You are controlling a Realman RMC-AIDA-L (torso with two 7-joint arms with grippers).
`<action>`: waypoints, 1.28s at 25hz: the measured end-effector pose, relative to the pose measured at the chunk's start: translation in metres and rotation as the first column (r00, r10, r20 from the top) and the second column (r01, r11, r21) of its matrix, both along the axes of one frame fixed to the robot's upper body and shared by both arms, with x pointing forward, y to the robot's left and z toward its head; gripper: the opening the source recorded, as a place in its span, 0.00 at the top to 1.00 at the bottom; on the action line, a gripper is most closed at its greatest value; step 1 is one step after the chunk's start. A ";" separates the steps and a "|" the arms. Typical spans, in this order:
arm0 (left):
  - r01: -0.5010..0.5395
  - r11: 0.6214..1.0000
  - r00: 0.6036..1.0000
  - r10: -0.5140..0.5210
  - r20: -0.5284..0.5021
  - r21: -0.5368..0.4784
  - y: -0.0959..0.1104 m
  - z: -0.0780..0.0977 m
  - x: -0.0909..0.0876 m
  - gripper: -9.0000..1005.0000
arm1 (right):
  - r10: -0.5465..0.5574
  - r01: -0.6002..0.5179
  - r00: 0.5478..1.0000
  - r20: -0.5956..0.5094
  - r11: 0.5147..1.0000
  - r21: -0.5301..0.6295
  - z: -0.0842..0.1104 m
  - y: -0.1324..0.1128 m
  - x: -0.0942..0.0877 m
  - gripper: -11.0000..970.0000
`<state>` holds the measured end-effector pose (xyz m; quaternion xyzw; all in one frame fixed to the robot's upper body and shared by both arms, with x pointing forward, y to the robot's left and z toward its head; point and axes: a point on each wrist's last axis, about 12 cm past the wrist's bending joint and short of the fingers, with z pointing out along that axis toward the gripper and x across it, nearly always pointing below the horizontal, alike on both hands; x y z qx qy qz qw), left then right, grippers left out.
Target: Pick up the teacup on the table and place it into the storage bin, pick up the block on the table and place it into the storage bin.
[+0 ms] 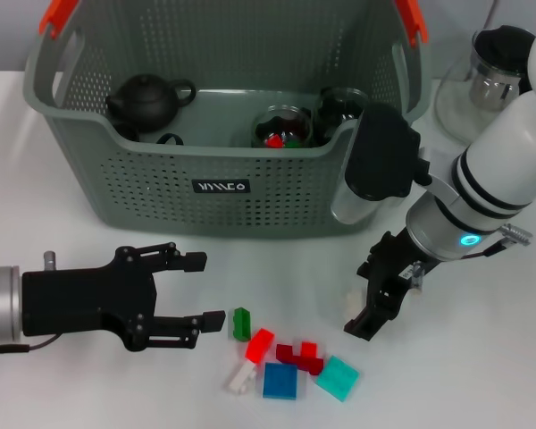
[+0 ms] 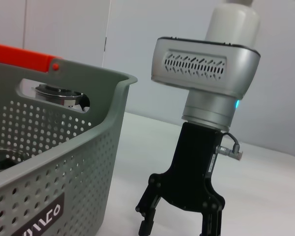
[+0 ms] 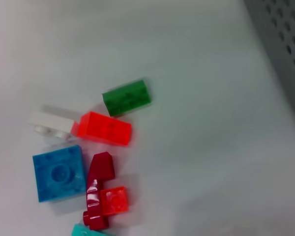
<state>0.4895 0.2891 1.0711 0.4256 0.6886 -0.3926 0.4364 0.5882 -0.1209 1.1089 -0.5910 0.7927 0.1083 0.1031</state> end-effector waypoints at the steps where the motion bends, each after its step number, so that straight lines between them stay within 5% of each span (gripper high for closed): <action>1: 0.000 1.000 1.000 0.000 0.000 0.000 0.000 0.000 0.000 0.17 | -0.002 0.002 1.000 -0.002 1.000 -0.002 -0.001 0.000 0.000 0.02; 4: 0.000 1.000 1.000 0.000 -0.002 -0.001 0.000 0.000 0.000 0.17 | -0.008 0.008 1.000 -0.006 1.000 -0.005 -0.004 -0.001 0.000 0.03; 10: 0.001 1.000 1.000 -0.001 -0.006 -0.003 -0.001 -0.001 0.000 0.17 | -0.002 0.002 1.000 0.000 1.000 -0.003 -0.005 0.002 0.000 0.20; 15: 0.003 1.000 1.000 -0.003 -0.011 -0.004 -0.001 -0.002 0.000 0.17 | 0.004 -0.003 1.000 0.016 1.000 -0.007 -0.006 0.005 0.000 0.43; 21: -0.003 1.000 1.000 0.003 -0.013 -0.001 -0.001 -0.003 -0.001 0.17 | 0.011 -0.011 1.000 0.009 1.000 -0.007 -0.004 0.007 -0.001 0.47; 27: -0.015 1.000 1.000 0.015 -0.011 -0.006 0.002 -0.002 -0.002 0.17 | 0.054 -0.053 0.998 -0.011 0.996 0.069 0.027 0.010 -0.007 0.51; 32: -0.029 1.000 1.000 0.029 -0.006 0.001 0.006 -0.002 -0.002 0.17 | 0.120 -0.120 0.993 0.009 0.979 0.163 0.084 0.020 -0.018 0.53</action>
